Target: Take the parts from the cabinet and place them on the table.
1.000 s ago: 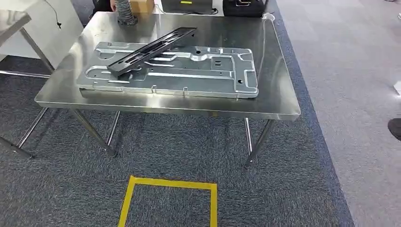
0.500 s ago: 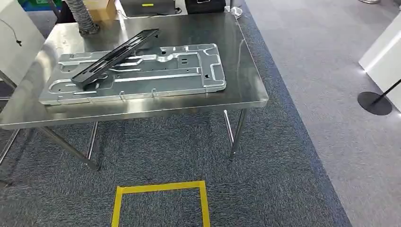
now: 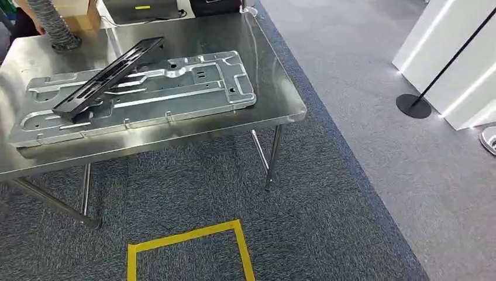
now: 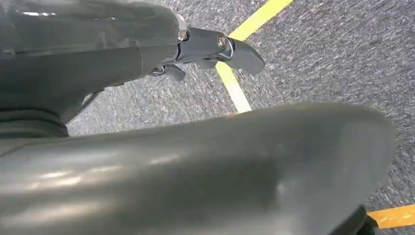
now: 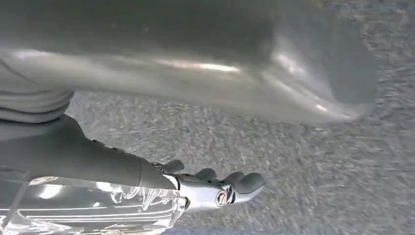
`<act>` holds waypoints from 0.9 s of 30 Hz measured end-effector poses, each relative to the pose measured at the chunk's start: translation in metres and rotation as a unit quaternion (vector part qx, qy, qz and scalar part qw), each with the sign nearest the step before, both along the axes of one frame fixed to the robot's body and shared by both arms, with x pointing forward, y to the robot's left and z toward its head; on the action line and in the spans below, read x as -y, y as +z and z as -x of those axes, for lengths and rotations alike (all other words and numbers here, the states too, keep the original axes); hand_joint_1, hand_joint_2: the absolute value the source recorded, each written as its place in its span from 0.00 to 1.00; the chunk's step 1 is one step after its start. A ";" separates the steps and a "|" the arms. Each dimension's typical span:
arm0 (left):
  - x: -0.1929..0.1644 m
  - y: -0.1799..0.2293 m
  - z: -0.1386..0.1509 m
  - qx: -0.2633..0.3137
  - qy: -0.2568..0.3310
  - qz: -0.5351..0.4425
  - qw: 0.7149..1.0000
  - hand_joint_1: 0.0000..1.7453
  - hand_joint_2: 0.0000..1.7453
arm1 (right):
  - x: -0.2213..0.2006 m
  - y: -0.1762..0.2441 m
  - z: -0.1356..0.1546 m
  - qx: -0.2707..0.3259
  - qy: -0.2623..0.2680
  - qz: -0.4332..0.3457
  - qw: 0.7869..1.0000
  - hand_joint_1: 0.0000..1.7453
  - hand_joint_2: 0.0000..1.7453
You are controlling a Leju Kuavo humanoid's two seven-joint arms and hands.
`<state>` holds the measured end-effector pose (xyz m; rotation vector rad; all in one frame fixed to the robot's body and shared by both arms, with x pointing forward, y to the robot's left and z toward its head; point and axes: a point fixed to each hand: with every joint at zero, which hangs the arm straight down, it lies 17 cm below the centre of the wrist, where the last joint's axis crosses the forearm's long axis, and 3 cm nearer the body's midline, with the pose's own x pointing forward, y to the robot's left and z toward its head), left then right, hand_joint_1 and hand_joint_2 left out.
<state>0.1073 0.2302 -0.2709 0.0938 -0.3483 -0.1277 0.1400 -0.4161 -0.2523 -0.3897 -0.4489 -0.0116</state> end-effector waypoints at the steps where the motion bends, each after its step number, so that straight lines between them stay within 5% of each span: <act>1: 0.000 0.000 0.000 0.000 0.000 0.001 1.000 0.00 0.00 | 0.001 0.000 0.000 0.000 0.000 0.001 1.000 0.00 0.00; 27: -0.002 0.000 -0.005 -0.003 0.008 0.001 1.000 0.00 0.00 | -0.001 0.001 -0.009 -0.004 0.014 0.006 1.000 0.00 0.00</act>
